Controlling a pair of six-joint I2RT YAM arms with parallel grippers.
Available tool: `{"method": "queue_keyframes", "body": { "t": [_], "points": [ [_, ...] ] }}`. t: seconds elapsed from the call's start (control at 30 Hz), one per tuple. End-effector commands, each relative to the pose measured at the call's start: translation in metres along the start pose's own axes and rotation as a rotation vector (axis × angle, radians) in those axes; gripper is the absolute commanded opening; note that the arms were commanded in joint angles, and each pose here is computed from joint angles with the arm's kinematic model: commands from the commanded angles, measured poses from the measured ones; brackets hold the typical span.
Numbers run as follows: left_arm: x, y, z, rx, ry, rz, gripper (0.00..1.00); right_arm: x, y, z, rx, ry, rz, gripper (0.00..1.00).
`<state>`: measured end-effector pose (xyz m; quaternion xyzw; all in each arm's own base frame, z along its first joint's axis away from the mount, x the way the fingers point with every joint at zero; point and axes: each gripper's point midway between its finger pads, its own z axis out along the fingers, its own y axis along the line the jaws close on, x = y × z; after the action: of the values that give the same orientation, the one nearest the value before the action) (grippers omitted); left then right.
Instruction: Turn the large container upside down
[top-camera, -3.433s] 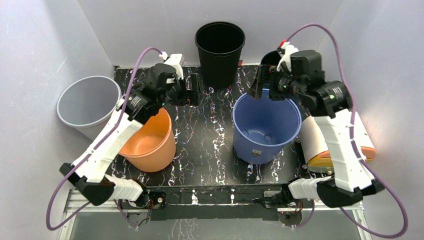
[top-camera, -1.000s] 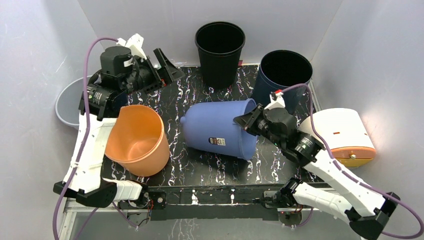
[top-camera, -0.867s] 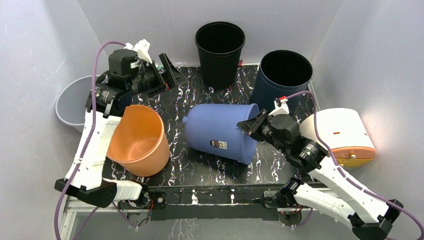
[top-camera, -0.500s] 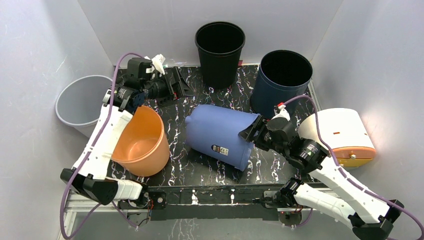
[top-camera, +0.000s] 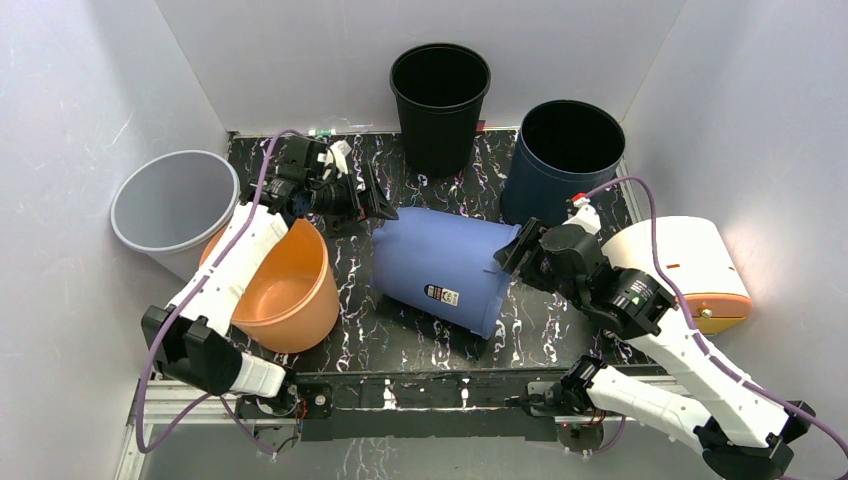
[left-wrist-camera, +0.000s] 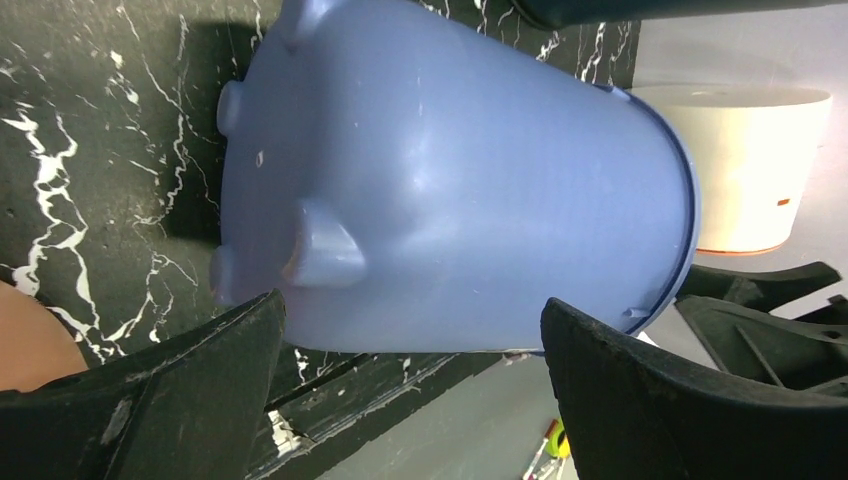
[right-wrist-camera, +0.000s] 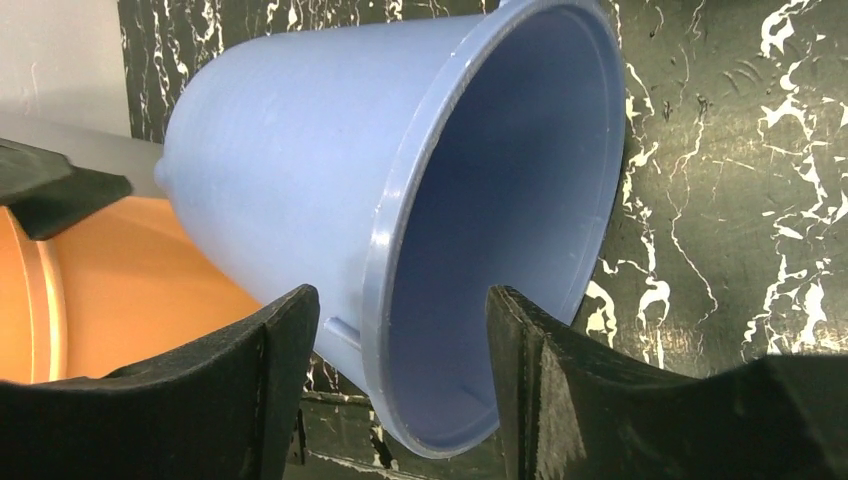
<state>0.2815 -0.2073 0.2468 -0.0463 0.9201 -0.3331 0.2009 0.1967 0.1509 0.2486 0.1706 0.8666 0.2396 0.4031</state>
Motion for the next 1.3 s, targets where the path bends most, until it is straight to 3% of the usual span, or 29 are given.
{"method": "queue_keyframes", "body": {
  "t": [0.0, 0.27, 0.5, 0.93, 1.27],
  "points": [
    [0.009, -0.008, 0.014, 0.096, 0.066, -0.007, 0.98, -0.029, 0.017, -0.010, -0.043, -0.100, 0.030, 0.58],
    [0.011, -0.009, 0.022, 0.124, 0.084, -0.013, 0.98, -0.023, 0.021, -0.001, -0.051, -0.078, 0.037, 0.44],
    [0.016, -0.006, 0.026, 0.128, 0.104, -0.031, 0.98, -0.021, 0.018, -0.002, -0.048, -0.075, 0.046, 0.23],
    [0.022, 0.012, 0.050, 0.098, 0.148, -0.044, 0.97, -0.007, 0.007, 0.002, -0.026, -0.038, 0.049, 0.06],
    [0.021, -0.005, 0.051, 0.192, 0.157, -0.074, 0.87, 0.000, -0.005, 0.003, 0.000, -0.028, 0.055, 0.04]
  ]
}}
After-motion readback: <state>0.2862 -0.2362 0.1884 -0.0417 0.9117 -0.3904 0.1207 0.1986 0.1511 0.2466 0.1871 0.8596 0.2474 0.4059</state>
